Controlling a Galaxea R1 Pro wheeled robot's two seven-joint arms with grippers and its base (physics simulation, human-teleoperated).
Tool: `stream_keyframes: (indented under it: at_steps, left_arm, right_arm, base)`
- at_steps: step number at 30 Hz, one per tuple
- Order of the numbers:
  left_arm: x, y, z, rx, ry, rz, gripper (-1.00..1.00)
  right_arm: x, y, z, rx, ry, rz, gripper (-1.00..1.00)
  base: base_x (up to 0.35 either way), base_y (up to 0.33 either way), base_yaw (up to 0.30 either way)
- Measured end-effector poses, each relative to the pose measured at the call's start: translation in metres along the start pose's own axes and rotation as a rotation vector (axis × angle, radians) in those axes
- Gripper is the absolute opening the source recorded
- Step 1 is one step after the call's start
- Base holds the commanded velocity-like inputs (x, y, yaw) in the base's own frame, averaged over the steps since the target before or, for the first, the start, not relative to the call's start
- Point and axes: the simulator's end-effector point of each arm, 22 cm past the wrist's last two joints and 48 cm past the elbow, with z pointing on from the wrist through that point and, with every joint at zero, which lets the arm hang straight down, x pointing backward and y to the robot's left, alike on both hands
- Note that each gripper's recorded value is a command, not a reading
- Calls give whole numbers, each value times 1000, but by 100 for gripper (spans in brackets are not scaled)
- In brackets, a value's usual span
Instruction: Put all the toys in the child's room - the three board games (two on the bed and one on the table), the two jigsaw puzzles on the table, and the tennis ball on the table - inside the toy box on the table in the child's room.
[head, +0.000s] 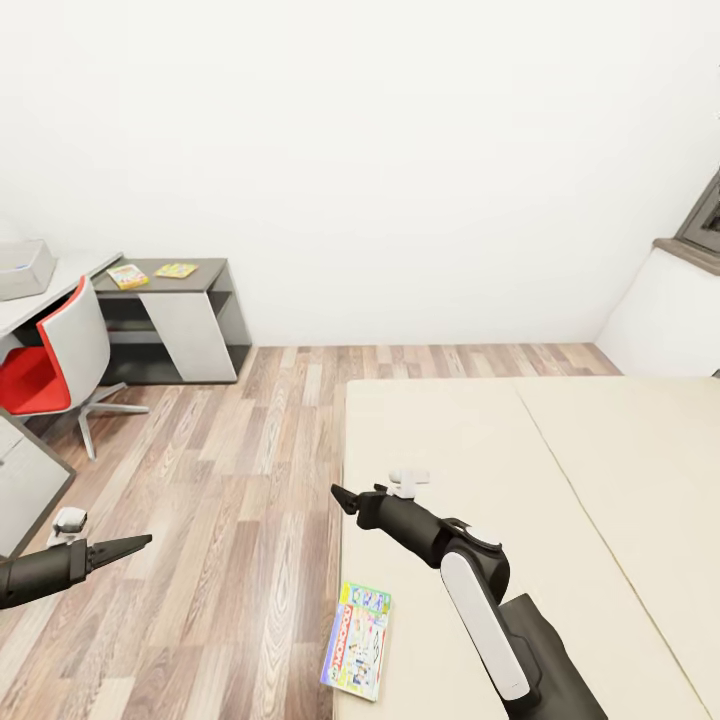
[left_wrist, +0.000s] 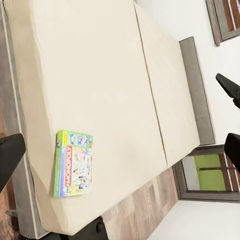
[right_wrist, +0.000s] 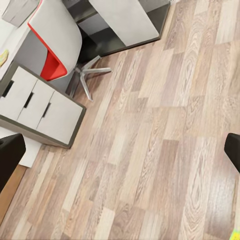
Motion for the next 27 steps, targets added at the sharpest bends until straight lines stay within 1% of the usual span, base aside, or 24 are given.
stream_keyframes:
  at_steps: [27]
  left_arm:
    - [-10,-16,-9,13,-26,35,100]
  right_arm:
    - [-15,13,-10,-7,-30,-30,100]
  base:
    - [0,0,0]
